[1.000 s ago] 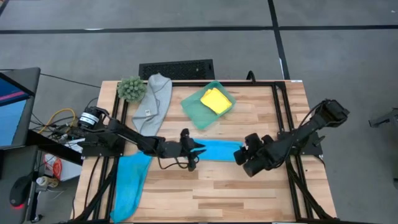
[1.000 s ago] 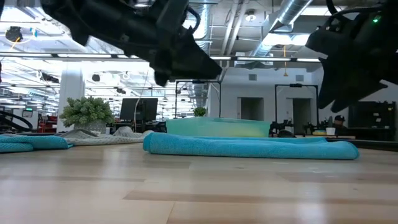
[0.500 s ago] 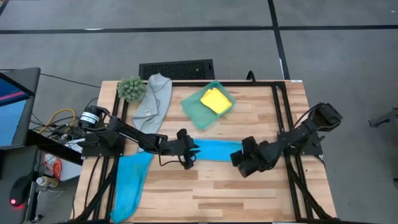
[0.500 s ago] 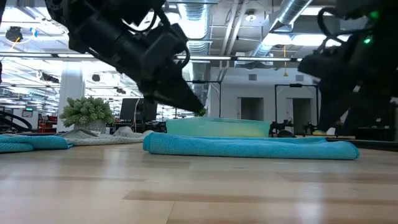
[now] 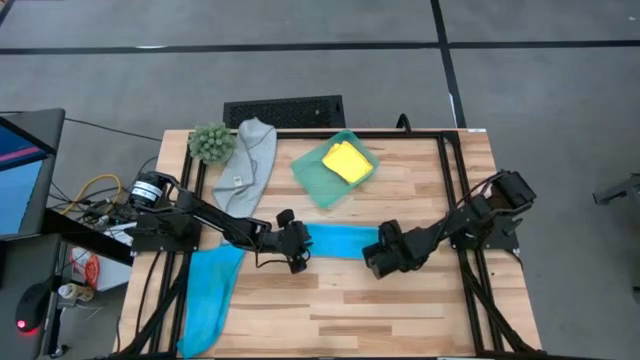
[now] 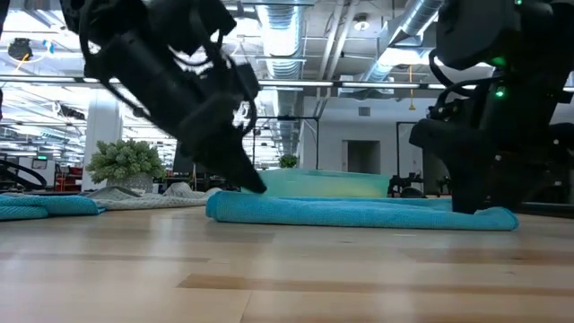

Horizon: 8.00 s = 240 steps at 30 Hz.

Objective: Fold microfiber towels
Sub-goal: Fold the right blue microfiber towel

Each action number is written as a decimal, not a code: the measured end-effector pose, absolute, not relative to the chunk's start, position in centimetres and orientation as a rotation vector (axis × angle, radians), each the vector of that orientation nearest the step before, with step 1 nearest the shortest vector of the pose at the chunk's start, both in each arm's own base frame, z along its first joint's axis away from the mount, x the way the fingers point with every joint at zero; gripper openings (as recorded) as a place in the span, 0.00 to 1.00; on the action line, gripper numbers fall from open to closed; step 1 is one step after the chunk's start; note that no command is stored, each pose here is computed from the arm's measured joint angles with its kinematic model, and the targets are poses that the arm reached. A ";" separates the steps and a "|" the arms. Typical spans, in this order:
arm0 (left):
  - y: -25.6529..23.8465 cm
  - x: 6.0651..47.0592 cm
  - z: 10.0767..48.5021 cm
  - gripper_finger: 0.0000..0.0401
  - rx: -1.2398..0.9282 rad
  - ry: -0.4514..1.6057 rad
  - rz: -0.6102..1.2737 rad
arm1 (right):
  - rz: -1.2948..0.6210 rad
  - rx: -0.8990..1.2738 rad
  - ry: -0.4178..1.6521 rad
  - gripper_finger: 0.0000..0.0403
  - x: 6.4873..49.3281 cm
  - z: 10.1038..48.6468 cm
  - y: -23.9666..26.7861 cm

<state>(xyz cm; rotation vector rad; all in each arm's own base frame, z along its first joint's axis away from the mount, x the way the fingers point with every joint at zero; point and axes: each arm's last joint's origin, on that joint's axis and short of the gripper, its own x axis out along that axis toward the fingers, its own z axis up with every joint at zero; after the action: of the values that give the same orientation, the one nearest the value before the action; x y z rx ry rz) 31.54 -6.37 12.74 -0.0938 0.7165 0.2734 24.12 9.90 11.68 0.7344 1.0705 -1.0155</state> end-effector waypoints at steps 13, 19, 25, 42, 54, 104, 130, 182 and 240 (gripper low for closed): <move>-7.3 32.4 8.8 0.20 -0.123 0.732 0.290 | -0.915 0.763 1.103 0.08 24.8 12.5 9.1; -8.4 32.2 9.0 0.20 -0.138 0.729 0.248 | -0.877 0.780 1.068 0.05 23.7 15.1 9.0; -8.7 32.3 9.1 0.20 -0.160 0.718 0.236 | -0.751 0.815 0.972 0.02 23.8 17.4 9.0; -8.8 32.5 9.3 0.20 -0.200 0.690 0.223 | -0.395 0.872 0.662 0.05 29.5 18.4 9.5; -8.9 32.7 9.4 0.20 -0.215 0.666 0.212 | -0.395 0.804 0.719 0.07 34.8 16.9 8.9; -9.0 32.8 9.6 0.21 -0.248 0.641 0.213 | -0.626 0.433 0.575 0.43 32.0 14.5 14.9; -8.0 27.0 17.8 0.21 -0.405 0.852 0.286 | -0.645 0.442 0.630 0.31 33.4 9.9 14.6; -15.2 30.2 11.9 0.20 -0.130 0.588 0.477 | -0.783 0.318 0.452 0.31 33.2 6.4 15.5; -13.1 32.3 8.6 0.20 -0.068 0.533 0.591 | -0.721 0.149 0.377 0.31 31.6 4.9 18.9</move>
<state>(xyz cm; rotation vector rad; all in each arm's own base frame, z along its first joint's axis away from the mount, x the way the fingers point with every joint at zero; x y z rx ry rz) 32.34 -13.12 8.56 -0.0676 0.5333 0.5905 31.57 18.86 4.88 0.1487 0.3768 -0.7209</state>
